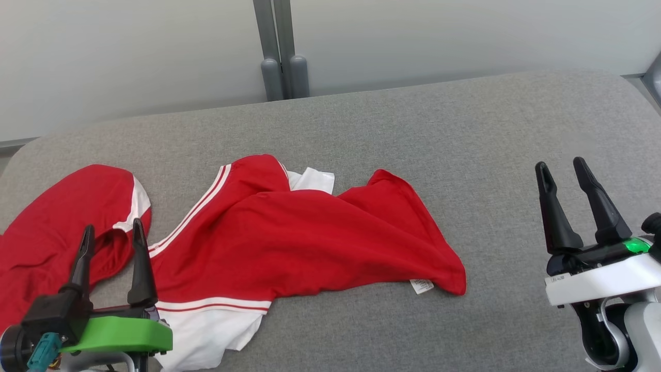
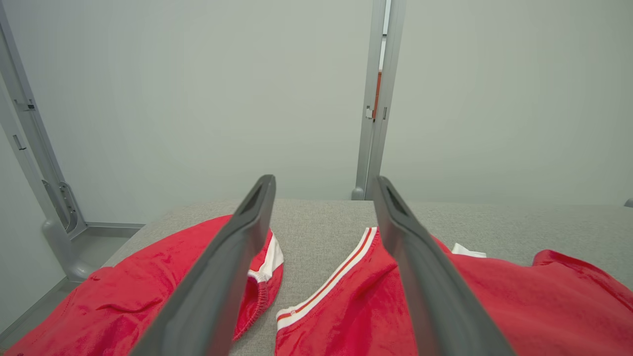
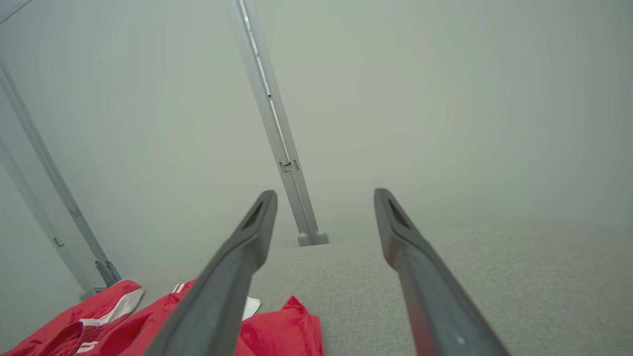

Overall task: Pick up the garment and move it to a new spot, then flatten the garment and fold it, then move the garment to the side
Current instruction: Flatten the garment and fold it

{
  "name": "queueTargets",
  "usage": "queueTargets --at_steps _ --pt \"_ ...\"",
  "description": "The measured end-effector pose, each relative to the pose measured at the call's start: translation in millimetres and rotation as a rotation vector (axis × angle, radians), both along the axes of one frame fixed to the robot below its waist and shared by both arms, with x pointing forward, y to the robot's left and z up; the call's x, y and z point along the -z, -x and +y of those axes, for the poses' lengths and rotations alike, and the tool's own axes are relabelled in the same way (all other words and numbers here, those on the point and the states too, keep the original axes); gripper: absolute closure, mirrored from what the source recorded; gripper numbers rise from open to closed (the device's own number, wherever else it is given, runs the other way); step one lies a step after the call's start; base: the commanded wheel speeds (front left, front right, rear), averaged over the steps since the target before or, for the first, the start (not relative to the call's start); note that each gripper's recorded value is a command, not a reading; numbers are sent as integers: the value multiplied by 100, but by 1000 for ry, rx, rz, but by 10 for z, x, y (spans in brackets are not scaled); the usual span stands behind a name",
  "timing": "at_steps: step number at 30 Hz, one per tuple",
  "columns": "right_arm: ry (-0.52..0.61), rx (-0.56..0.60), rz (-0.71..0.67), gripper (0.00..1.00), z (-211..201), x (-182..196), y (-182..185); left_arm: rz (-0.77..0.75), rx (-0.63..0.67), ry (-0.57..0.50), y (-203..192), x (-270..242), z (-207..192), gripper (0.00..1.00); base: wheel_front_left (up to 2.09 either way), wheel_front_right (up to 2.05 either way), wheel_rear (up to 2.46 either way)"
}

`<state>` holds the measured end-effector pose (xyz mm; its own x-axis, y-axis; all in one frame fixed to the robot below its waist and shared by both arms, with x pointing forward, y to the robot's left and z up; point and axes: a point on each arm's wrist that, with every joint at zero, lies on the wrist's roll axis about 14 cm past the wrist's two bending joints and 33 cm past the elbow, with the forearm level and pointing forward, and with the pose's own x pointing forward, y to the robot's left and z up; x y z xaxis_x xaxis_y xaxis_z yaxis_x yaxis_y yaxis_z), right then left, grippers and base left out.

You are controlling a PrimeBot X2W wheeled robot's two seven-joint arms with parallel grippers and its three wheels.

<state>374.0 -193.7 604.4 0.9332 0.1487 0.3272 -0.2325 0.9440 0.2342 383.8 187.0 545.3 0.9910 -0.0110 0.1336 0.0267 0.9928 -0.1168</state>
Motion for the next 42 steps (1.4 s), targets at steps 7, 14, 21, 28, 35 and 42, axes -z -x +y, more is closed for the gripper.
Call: queueTargets --at_steps 7,14,21,28,35,42 --pt "22 59 24 0 -50 191 48 7 -7 32 73 36 12 0 0 0 0" --pt "47 52 76 0 14 385 66 13 7 40 97 63 -16 0 0 0 0" --pt "46 53 82 0 15 404 57 16 13 40 96 80 -33 0 0 0 0" --pt "43 53 87 0 17 418 45 8 29 44 100 60 -66 0 0 0 0" --pt "38 39 137 0 40 487 -14 93 54 61 97 145 -93 0 0 0 0" --pt "39 -61 421 0 257 1059 46 288 83 62 217 450 -119 0 0 0 0"
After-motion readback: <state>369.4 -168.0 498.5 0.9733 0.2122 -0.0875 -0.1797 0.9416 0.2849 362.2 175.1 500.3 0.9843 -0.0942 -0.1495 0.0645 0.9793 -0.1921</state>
